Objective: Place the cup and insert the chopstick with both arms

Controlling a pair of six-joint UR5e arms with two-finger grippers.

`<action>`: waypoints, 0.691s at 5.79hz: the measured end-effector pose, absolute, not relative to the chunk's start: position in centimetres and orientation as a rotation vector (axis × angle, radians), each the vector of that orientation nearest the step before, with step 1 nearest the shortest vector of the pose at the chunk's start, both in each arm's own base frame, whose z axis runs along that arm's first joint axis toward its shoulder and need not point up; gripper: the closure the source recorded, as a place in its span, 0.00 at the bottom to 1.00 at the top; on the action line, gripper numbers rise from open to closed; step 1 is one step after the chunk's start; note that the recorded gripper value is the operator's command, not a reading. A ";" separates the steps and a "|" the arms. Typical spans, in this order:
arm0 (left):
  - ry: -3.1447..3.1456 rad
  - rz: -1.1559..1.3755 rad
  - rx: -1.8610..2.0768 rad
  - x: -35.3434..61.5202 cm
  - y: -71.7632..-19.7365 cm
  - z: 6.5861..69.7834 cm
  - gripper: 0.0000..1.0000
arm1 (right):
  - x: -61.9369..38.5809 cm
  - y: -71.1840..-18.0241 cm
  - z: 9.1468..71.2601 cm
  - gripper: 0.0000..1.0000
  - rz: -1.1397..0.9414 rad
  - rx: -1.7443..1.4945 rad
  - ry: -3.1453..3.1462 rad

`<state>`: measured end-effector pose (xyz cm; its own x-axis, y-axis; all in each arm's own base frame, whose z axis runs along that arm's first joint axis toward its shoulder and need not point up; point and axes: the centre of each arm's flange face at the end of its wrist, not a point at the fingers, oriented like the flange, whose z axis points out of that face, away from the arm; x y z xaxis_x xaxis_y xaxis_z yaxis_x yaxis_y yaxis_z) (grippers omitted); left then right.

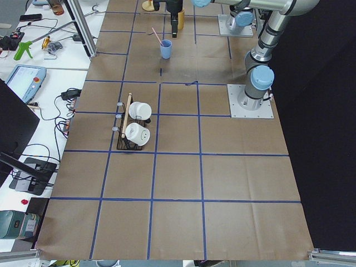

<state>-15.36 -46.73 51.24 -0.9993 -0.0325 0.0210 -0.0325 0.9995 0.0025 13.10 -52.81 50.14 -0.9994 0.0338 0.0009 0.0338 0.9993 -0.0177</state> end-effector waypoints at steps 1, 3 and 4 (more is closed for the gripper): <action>-3.120 -0.004 0.050 -15.4 -46.7 51.2 0.01 | 13.1 -52.8 50.1 0.00 0.028 -0.053 -3.140; -3.122 -0.014 0.050 -15.3 -46.3 51.0 0.01 | 13.1 -52.8 50.1 0.00 0.028 -0.051 -3.140; -3.123 -0.018 0.055 -15.2 -46.0 50.8 0.01 | 13.1 -52.8 50.2 0.00 0.029 -0.050 -3.140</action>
